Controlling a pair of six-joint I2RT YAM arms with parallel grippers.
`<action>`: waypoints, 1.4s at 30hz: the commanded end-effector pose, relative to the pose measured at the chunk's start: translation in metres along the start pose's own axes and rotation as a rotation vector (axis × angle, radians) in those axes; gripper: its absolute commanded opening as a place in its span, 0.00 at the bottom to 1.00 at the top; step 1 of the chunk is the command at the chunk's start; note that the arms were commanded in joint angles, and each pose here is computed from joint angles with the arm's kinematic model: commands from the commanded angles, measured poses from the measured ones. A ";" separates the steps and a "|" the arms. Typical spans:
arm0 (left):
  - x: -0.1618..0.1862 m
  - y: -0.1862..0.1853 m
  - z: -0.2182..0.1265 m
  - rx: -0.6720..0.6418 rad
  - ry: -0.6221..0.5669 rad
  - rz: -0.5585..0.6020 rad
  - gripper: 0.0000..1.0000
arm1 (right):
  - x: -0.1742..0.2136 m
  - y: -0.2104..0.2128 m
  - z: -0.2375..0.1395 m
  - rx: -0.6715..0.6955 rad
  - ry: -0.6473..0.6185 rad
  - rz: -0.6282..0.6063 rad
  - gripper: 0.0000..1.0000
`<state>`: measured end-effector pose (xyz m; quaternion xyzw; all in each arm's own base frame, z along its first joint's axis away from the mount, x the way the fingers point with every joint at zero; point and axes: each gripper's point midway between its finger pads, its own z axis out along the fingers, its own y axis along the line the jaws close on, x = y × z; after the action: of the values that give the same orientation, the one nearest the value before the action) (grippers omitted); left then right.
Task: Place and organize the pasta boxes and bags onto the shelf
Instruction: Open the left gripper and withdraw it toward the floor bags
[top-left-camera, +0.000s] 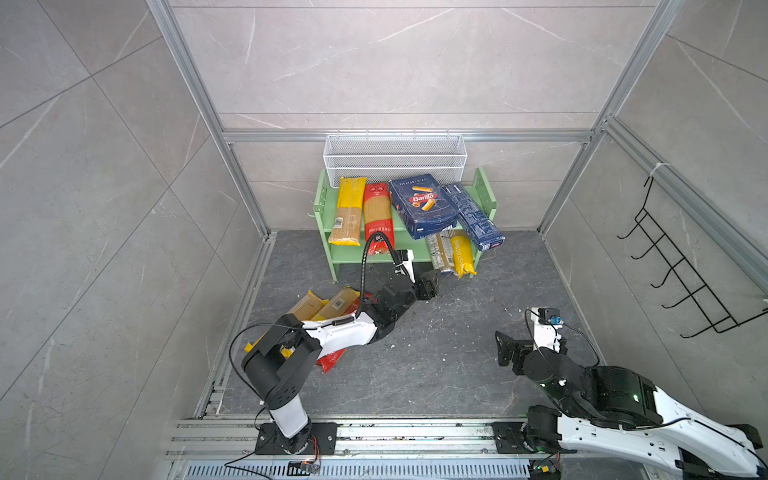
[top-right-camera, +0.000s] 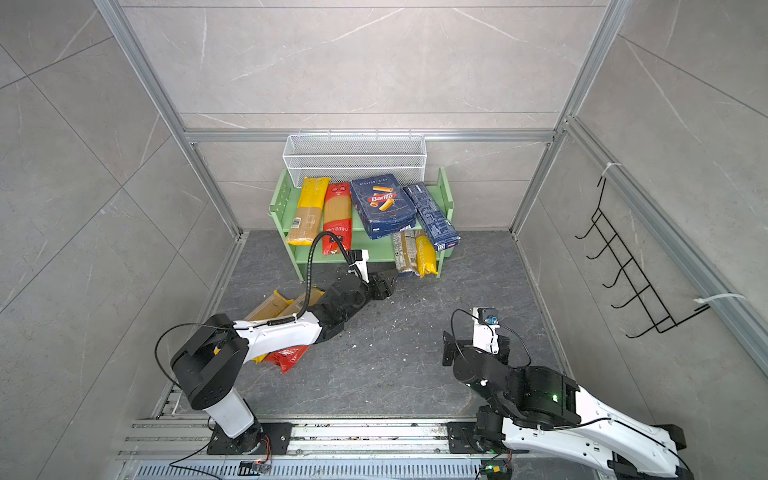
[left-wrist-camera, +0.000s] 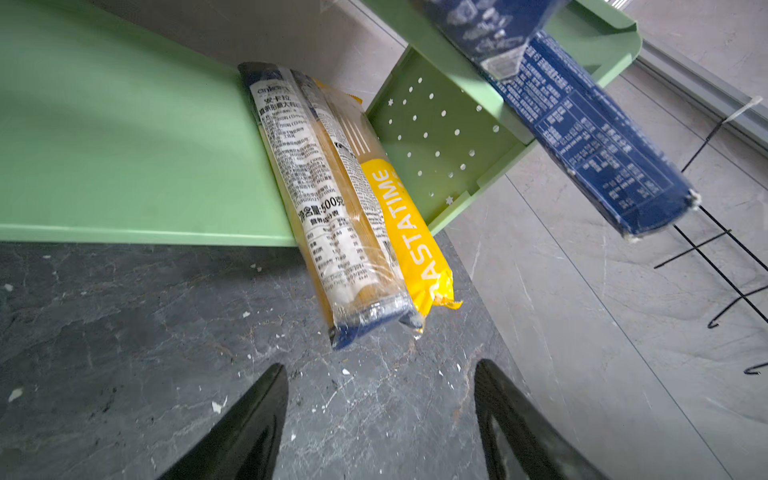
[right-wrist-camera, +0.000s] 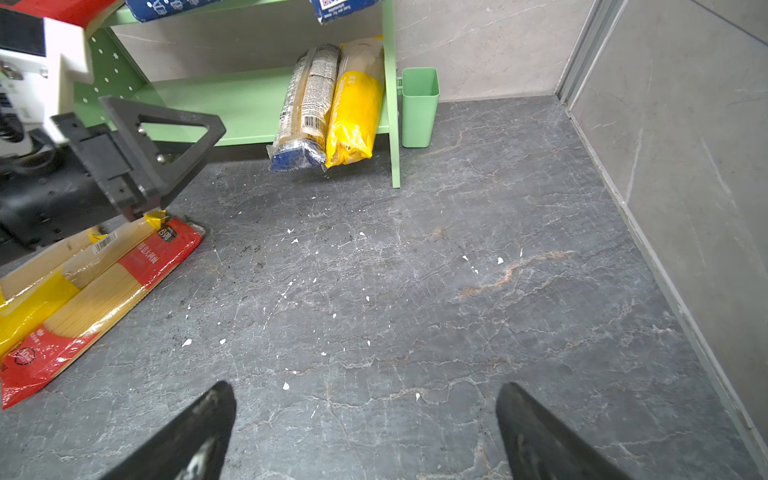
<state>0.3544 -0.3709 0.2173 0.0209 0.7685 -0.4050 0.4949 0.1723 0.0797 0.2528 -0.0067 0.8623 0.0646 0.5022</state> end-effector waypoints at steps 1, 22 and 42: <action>-0.009 -0.021 -0.020 0.063 -0.021 0.004 0.66 | -0.006 0.010 -0.001 -0.026 -0.005 0.024 1.00; -0.040 0.041 -0.041 -0.073 -0.032 0.039 0.53 | -0.008 0.020 0.001 -0.049 -0.002 0.035 0.99; 0.003 0.062 -0.087 -0.117 0.105 -0.008 0.58 | 0.001 0.033 0.012 -0.040 0.030 -0.010 1.00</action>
<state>0.3326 -0.2849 0.1903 0.0123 0.8124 -0.3599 0.4586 0.1784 0.1077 0.2481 -0.0166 0.8698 0.0732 0.4876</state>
